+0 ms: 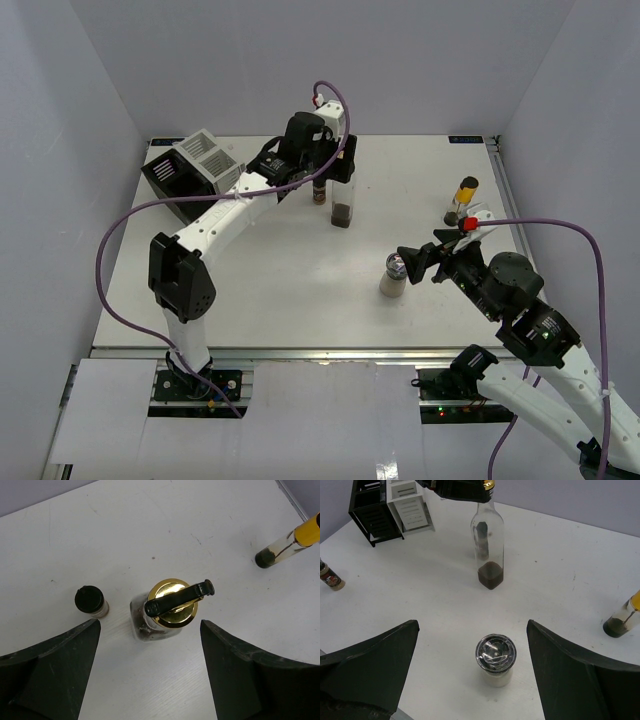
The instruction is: Organize the condiment bottles
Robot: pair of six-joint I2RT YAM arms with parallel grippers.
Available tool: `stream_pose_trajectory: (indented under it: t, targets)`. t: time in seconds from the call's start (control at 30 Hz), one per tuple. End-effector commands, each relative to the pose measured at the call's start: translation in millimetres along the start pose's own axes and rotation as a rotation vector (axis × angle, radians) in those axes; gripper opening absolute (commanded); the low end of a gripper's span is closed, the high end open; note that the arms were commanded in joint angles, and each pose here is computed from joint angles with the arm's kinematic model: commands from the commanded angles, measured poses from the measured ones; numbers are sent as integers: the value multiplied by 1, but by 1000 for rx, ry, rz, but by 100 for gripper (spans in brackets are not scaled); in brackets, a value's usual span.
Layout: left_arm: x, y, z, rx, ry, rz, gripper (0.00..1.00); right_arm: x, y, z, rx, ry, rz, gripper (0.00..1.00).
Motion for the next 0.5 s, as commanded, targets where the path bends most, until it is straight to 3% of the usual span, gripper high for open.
stream_pose_trajectory:
  t: [0.0, 0.33, 0.47]
  targets:
    - [19, -9, -2, -45, -52, 1, 91, 15, 0, 0, -5, -59, 4, 95]
    - [21, -15, -33, -33, -39, 3, 79, 13, -1, 1, -13, -62, 9, 95]
    - [17, -14, -36, -6, -34, 2, 61, 11, -2, 2, -20, -68, 11, 95]
Point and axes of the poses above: each gripper's point midway between its finger pads, its own z axis back along the fingers, its own y axis along the line the jaws close on, x = y × z, the point moved 9 cm from there along z, back along the fingers, and after that the axes turned 2 degrees about z, right-handed, at the moved point
